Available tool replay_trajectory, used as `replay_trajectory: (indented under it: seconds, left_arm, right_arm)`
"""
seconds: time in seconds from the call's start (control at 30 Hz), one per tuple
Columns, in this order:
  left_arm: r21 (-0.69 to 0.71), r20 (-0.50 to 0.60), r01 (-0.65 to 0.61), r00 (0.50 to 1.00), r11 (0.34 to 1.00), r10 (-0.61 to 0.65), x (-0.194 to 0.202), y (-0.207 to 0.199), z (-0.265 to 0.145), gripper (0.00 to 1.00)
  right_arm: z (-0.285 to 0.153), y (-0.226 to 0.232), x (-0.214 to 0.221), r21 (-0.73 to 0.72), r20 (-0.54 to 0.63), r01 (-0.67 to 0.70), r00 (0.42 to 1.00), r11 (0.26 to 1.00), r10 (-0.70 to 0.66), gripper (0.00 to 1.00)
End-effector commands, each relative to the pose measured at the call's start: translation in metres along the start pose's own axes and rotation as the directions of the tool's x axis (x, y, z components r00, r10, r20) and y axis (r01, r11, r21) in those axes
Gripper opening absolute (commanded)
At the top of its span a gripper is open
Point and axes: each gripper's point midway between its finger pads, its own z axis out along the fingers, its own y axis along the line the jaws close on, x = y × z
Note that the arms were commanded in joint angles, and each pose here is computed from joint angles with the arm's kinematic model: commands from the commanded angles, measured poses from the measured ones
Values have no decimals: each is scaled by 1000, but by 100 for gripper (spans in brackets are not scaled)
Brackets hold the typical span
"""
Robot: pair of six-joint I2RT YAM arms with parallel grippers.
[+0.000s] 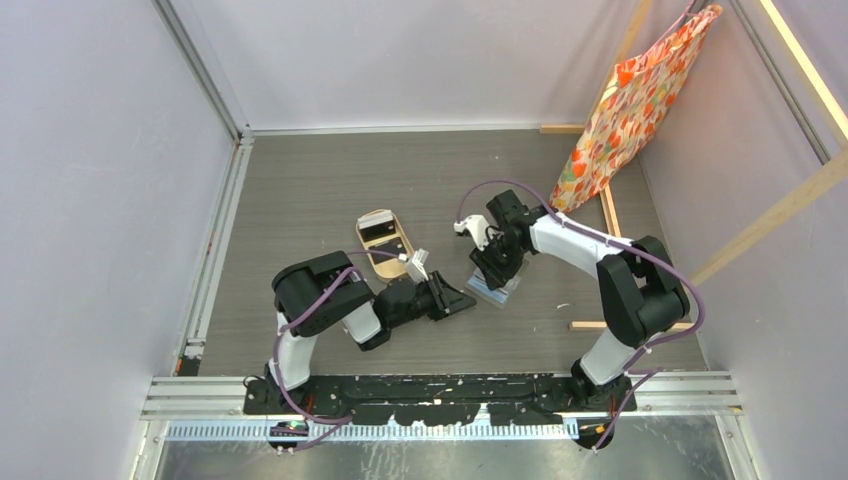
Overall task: Put the credit cards into the card holder
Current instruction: Turn over the card slot in the card holder.
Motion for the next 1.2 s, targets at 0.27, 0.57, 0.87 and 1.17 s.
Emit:
replay_trajectory:
  seconds: [0.27,0.57,0.87,1.17]
  left_arm:
    - [63,103,-3,995,998,-4,-35,-27,20,25]
    - [26,110,10,994,1000,-13,-44,-16,34,23]
    - [-7,98,3,995,1000,-2,-47,-10,44,25]
    - [-95,69,-22,997,995,29,-46,9,60,25]
  right_arm:
    - [-23,-1,-15,-82,84,-97,991,992,104,24]
    - [-32,-9,-16,-103,108,-153,980,983,164,15]
    - [-45,-16,-22,-45,150,-122,980,991,128,22]
    - [-48,-58,-14,186,142,-166,980,968,141,6]
